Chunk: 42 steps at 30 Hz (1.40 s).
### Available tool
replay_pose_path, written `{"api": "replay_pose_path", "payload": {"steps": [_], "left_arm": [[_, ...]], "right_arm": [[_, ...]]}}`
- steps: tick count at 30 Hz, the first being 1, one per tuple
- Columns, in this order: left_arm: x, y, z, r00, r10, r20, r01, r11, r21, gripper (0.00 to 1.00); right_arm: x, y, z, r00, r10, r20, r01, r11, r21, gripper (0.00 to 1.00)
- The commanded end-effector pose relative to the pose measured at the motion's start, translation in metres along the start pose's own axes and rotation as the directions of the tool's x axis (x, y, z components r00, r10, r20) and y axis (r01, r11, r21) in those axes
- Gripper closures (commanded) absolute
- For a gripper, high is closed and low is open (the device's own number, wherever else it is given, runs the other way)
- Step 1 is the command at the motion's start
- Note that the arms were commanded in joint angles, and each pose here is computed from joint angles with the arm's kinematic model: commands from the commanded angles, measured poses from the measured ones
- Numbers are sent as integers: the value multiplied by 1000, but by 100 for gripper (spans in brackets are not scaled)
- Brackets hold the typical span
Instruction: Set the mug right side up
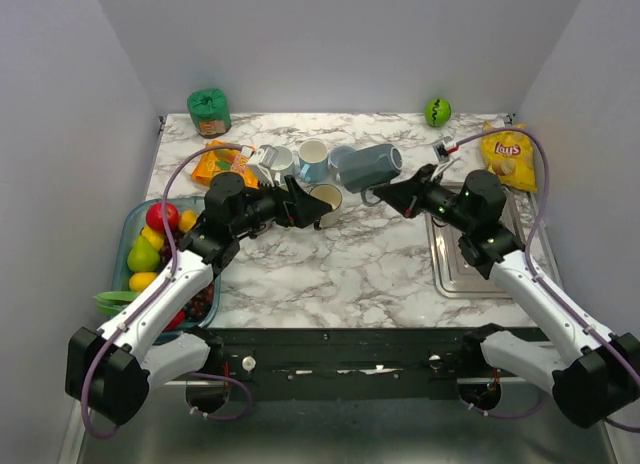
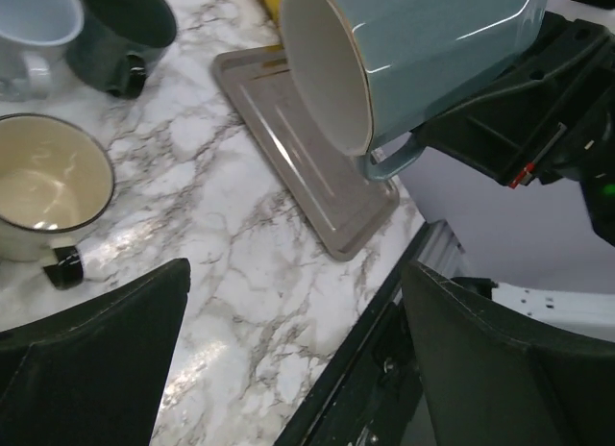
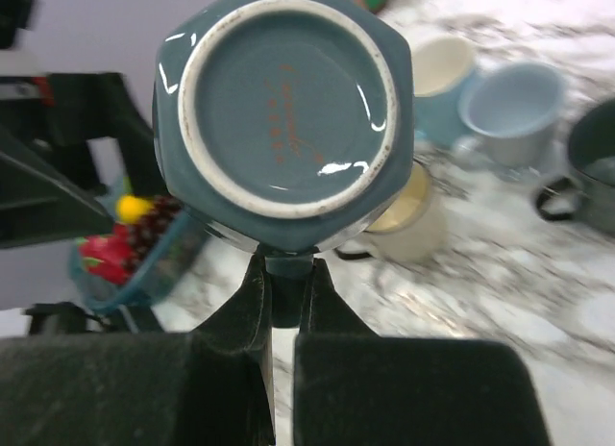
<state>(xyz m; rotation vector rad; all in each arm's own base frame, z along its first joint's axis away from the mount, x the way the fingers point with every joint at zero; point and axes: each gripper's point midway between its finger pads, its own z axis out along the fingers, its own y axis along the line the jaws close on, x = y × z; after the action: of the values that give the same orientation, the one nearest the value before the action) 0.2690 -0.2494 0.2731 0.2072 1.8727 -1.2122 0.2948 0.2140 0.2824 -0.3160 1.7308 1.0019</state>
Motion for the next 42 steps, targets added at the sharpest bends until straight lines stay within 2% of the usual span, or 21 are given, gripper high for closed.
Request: {"api": "replay_pose_path", "payload": {"steps": [1,10,17,19,23,25,27,39,42], "left_arm": [[-14,-59,-8,996,66,57,-78,969,235,1],[-43,-92,-27,974,62,219,-128,946,300,1],[-64,-93,-30,948,15,317,-105,958,267,2],[-70,-94,-31,940,8,342,-106,958,268,6],[-80,-98,-29,931,-1,366,-108,955,276,23],[-82,-99,-27,930,-1,366,-109,954,278,25],[-85,-103,-25,931,-5,366,-111,949,294,32],[-94,-116,-18,928,-41,370,-104,926,363,46],[-93,-119,-14,934,-44,356,-101,920,379,53]], "right_arm": [[-73,83,13,956,29,293,40,973,-227,99],[-106,143,25,935,117,336,21,924,-381,99],[-116,160,24,914,225,338,-43,881,-471,99],[-118,167,20,912,241,333,-44,862,-505,99],[-118,174,15,914,254,315,-48,842,-537,99],[-117,179,12,917,256,307,-46,830,-555,99],[-115,182,10,922,256,289,-48,819,-571,99],[-103,191,10,930,273,244,-67,783,-619,99],[-100,190,13,932,276,234,-77,782,-619,99]]}}
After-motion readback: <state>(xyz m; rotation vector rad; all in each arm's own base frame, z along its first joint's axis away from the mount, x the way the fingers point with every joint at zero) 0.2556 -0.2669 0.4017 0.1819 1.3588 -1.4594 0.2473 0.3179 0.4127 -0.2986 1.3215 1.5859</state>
